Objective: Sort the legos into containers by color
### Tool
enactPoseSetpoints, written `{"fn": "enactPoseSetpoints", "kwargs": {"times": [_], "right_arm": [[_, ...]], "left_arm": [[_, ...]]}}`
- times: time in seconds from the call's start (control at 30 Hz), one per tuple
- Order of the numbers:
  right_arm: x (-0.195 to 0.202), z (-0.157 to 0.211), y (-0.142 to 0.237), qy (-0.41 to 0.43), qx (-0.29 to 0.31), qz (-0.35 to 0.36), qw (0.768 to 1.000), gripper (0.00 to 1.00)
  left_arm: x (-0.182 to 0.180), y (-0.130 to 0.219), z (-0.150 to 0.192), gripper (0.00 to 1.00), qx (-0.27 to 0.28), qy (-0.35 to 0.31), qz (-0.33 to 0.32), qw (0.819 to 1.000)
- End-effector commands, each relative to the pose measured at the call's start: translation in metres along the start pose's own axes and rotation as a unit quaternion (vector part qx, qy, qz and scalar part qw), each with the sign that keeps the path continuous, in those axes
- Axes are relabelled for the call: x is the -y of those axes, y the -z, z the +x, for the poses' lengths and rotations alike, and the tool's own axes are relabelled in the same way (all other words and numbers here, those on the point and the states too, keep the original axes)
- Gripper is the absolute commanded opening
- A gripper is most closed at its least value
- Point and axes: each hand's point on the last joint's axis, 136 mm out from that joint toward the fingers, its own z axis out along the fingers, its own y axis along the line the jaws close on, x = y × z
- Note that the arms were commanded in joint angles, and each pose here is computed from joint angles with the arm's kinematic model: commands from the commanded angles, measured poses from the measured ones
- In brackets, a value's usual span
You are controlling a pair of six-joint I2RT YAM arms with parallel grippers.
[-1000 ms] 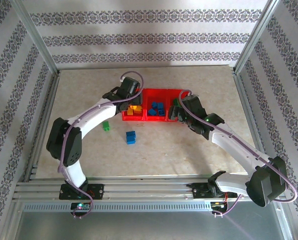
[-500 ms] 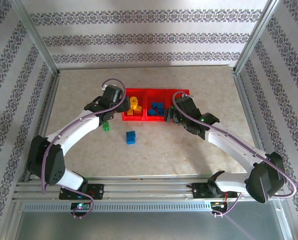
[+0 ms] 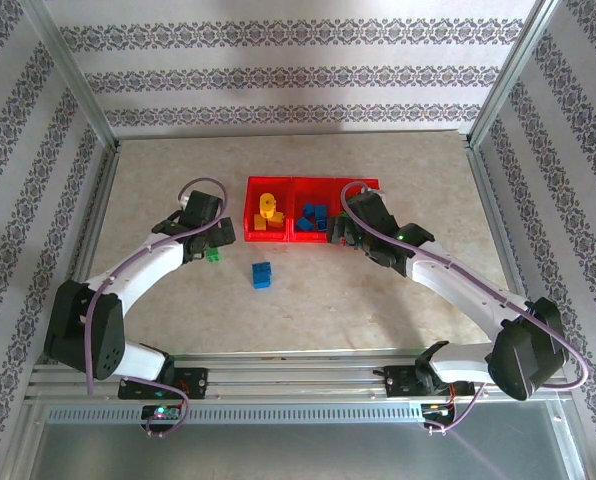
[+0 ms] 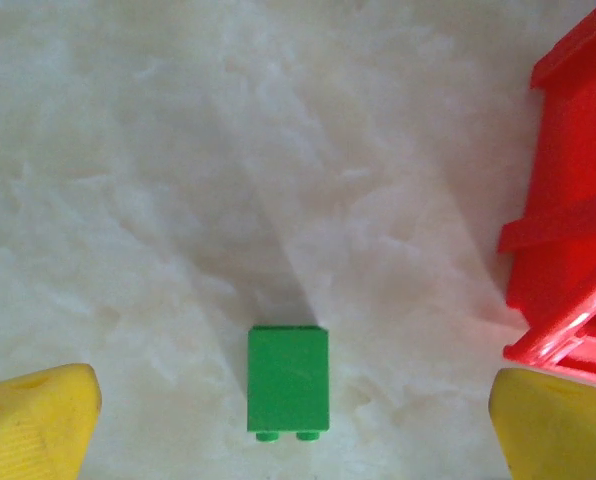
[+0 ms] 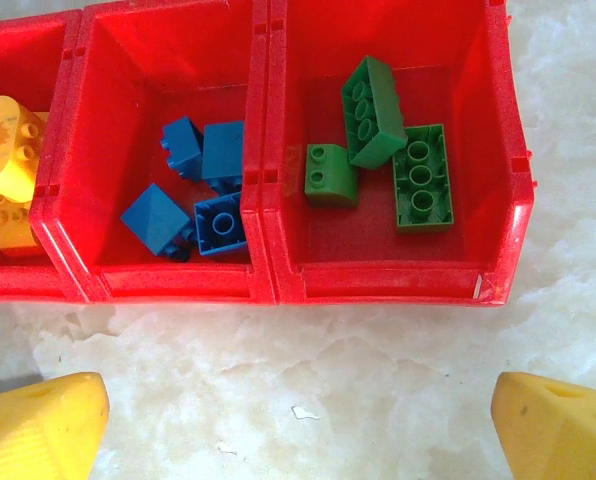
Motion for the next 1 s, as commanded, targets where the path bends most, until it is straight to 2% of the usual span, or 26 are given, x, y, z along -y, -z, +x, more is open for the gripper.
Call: {"fn": "enactPoseSetpoints", "kwargs": {"times": [0.0, 0.13, 0.5, 0.77, 0.83, 0.97], "right_arm": [[-0.004, -0.006, 0.003, 0.003, 0.008, 0.003, 1.0, 0.98], [-0.004, -0.005, 0.002, 0.003, 0.006, 0.005, 1.0, 0.98], [-0.003, -0.005, 0.003, 0.004, 0.007, 0.007, 1.0, 0.98], [-0.006, -0.006, 0.0, 0.004, 0.004, 0.005, 1.0, 0.98], [-0.006, -0.007, 0.0, 0.003, 0.004, 0.005, 1.0, 0.98], [-0.007, -0.008, -0.001, 0.002, 0.004, 0.005, 1.0, 0.98]], "left_arm": [[-0.008, -0.002, 0.012, 1.0, -0.02, 0.01, -0.002, 1.0], [-0.009, -0.012, 0.019, 0.99, -0.034, 0.012, -0.001, 0.999], [-0.008, -0.044, 0.031, 0.82, -0.07, 0.015, 0.006, 0.997], [-0.011, -0.062, 0.038, 0.74, -0.088, 0.021, 0.002, 0.996], [-0.011, -0.066, 0.039, 0.67, -0.092, 0.022, 0.003, 0.996], [-0.011, -0.073, 0.042, 0.6, -0.099, 0.024, 0.004, 0.995]]}}
